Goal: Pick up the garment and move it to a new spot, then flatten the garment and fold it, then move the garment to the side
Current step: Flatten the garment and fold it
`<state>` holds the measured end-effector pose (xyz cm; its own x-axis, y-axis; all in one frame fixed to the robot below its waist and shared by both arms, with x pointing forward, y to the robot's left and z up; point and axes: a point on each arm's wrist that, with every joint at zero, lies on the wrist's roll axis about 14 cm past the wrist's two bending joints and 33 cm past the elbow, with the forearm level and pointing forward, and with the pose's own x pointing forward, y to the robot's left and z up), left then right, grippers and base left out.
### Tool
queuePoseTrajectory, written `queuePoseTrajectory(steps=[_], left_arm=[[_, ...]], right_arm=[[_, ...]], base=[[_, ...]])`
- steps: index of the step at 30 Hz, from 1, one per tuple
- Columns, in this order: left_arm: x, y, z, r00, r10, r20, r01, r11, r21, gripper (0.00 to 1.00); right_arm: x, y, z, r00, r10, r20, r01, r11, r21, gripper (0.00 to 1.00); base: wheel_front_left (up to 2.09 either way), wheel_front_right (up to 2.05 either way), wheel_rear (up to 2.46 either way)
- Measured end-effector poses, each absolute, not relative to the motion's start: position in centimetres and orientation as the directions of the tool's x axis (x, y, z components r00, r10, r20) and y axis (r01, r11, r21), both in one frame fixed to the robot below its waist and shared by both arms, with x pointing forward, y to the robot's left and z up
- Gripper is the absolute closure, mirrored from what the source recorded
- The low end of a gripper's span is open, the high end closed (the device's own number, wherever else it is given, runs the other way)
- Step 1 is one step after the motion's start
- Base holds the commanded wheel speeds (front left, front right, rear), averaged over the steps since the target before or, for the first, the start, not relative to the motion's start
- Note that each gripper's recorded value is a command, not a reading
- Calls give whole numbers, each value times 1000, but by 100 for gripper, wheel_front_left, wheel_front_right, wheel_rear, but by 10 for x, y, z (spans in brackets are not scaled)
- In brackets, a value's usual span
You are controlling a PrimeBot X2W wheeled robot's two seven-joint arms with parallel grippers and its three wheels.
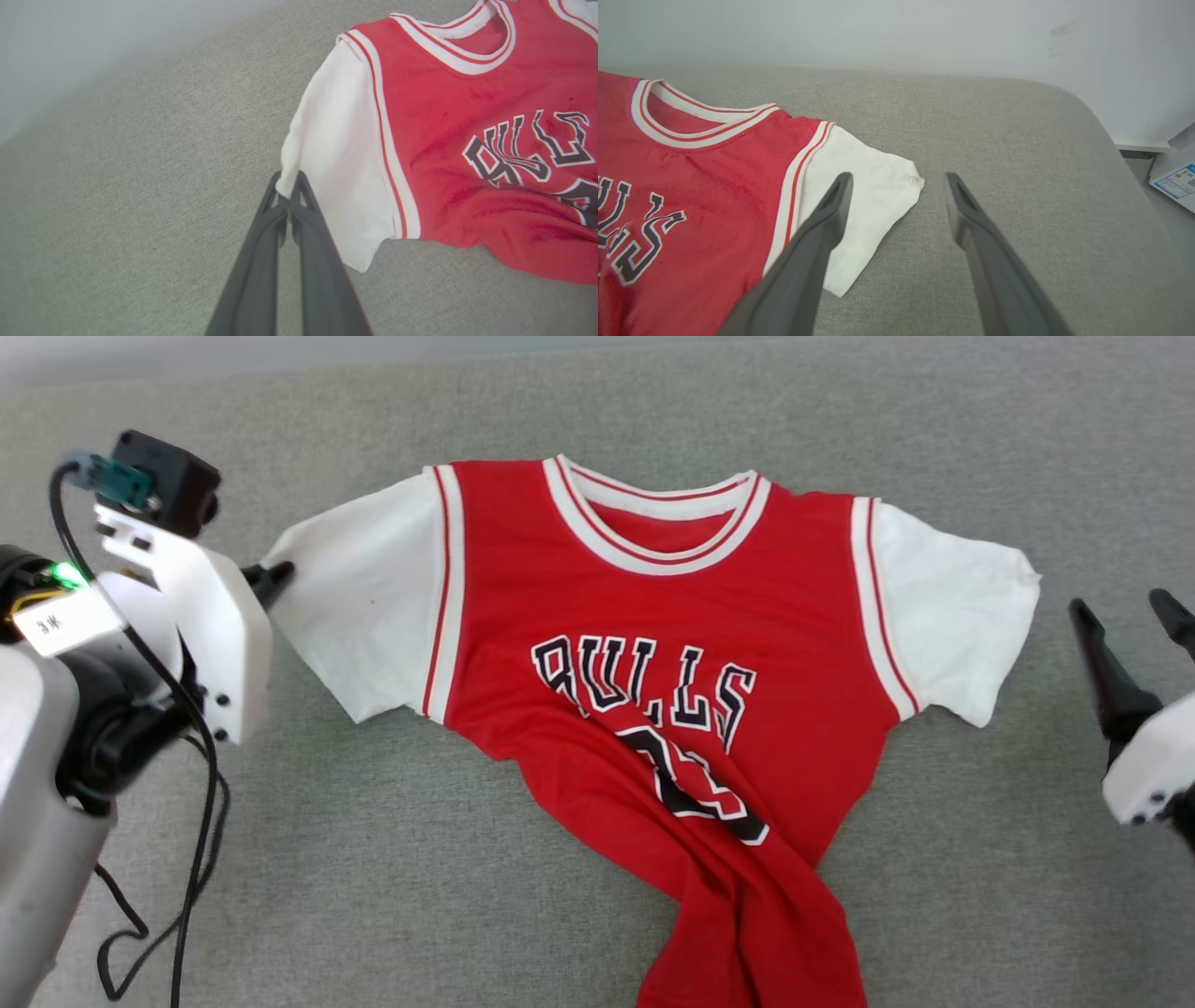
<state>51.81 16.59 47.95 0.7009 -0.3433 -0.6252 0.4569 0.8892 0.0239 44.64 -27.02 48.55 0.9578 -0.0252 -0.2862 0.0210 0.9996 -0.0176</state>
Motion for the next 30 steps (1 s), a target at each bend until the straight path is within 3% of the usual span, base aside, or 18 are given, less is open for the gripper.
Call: queuePoseTrajectory(steps=[9, 20, 29, 30], left_arm=[[496, 147, 487, 697, -399, -596, 513, 858, 24, 100], [485, 151, 480, 690, -389, -610, 520, 853, 44, 100], [483, 153, 470, 686, -388, -616, 510, 860, 26, 100], [483, 153, 469, 685, -389, -615, 510, 860, 23, 100]], right_arm=[[475, -278, 447, 768, -24, -640, -53, 993, -101, 0], [507, -274, 403, 621, -31, -783, -92, 989, -112, 0], [509, -268, 371, 562, -21, -827, -121, 987, -108, 0], [509, -267, 368, 558, -20, -829, -127, 986, -110, 67]], base=[[0, 0, 0], [0, 0, 0], [0, 0, 0], [0, 0, 0]])
